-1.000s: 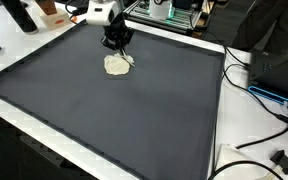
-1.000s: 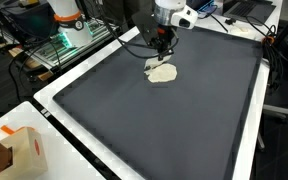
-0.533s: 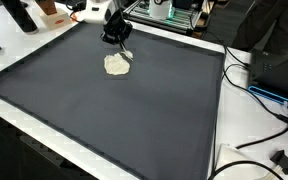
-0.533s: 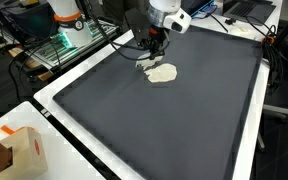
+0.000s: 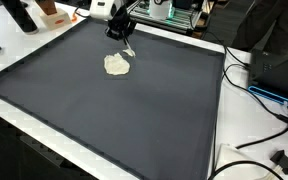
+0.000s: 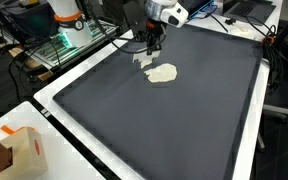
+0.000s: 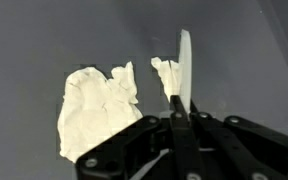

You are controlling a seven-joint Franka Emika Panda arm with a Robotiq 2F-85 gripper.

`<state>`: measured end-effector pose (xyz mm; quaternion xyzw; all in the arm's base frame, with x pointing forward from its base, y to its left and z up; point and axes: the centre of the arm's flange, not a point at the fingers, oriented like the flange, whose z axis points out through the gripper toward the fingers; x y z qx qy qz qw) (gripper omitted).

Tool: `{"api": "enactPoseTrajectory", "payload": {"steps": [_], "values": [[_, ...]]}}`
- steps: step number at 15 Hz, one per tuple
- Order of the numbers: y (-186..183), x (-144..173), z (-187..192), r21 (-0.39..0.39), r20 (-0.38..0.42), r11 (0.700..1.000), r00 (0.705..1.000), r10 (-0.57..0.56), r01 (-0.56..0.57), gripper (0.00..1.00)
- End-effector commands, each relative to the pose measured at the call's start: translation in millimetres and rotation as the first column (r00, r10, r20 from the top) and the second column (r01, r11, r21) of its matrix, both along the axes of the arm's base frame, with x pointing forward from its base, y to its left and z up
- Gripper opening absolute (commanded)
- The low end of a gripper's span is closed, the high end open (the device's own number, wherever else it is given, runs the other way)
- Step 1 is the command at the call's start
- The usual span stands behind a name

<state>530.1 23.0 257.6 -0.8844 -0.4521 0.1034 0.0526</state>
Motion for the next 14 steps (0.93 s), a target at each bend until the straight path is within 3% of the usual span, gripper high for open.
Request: {"api": "enactPoseTrajectory", "payload": {"steps": [1,5,7,14], "values": [[6,-17,28,-0.029,0.055,0.998,0.997,-0.054,0.056,0.01],[14,-17,60,-0.031,0.125,0.988,0.981,-0.146,0.151,0.01],[18,-15,75,-0.010,0.164,0.973,0.960,-0.227,0.232,0.01],[27,-7,111,0.087,0.210,0.841,0.816,-0.539,0.533,0.01]]}}
